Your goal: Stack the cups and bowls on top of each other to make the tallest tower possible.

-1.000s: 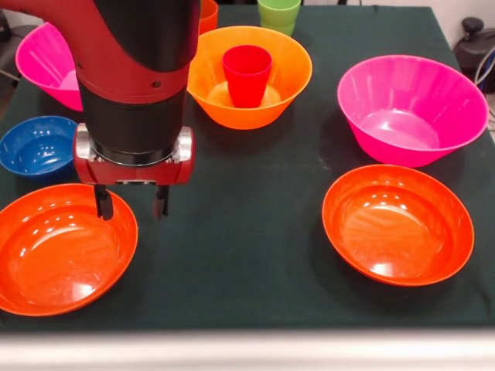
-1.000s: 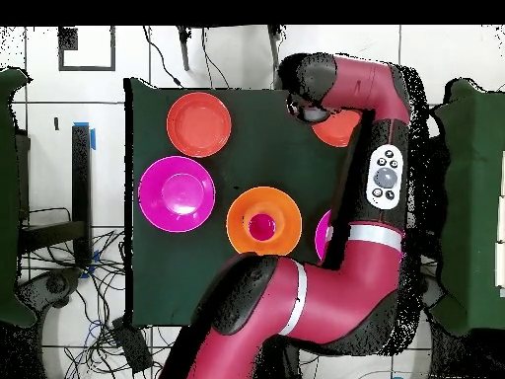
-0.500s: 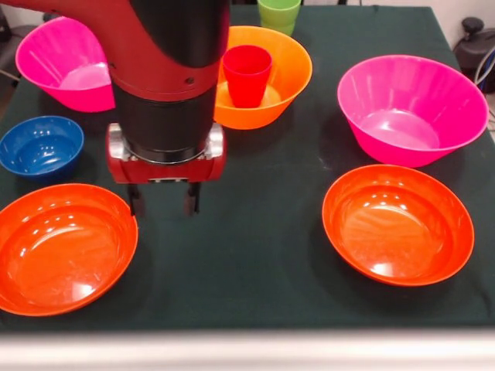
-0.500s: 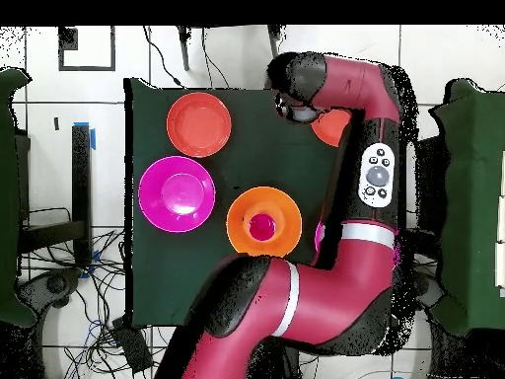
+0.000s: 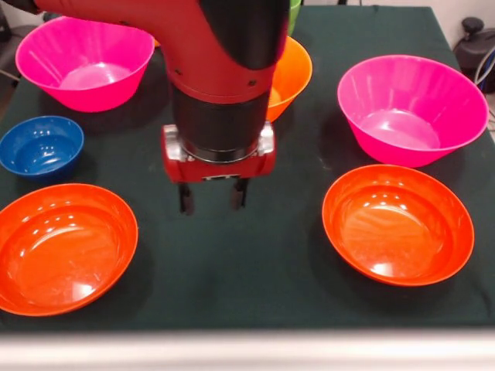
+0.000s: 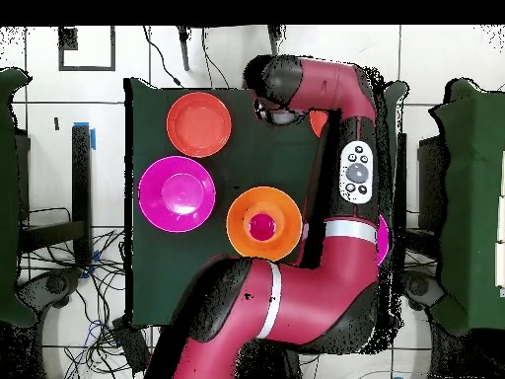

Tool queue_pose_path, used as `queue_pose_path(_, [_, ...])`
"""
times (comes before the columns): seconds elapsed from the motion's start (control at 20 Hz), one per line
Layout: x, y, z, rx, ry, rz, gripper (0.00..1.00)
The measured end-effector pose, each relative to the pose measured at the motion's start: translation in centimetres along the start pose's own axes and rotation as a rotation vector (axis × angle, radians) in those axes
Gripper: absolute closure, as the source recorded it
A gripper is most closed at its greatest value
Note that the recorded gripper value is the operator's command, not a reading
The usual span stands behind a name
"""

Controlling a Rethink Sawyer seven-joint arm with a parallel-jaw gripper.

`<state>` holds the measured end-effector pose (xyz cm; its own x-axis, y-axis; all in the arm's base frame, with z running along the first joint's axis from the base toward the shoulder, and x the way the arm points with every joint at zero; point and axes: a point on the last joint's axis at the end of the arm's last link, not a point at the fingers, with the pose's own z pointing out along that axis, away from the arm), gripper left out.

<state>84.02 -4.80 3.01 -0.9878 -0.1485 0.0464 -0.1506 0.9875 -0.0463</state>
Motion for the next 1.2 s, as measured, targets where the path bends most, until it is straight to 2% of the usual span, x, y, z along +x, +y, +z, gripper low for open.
queue_pose_path(0.5, [-0.3, 3.5, 0.6, -0.017, 0.010, -0.034, 0.00])
queue_pose_path(0.9, [-1.0, 6.7, 0.1, -0.043, 0.001, -0.055, 0.00])
queue_pose_path(1.2, [-1.2, 8.2, -0.1, -0.052, -0.001, -0.067, 0.00])
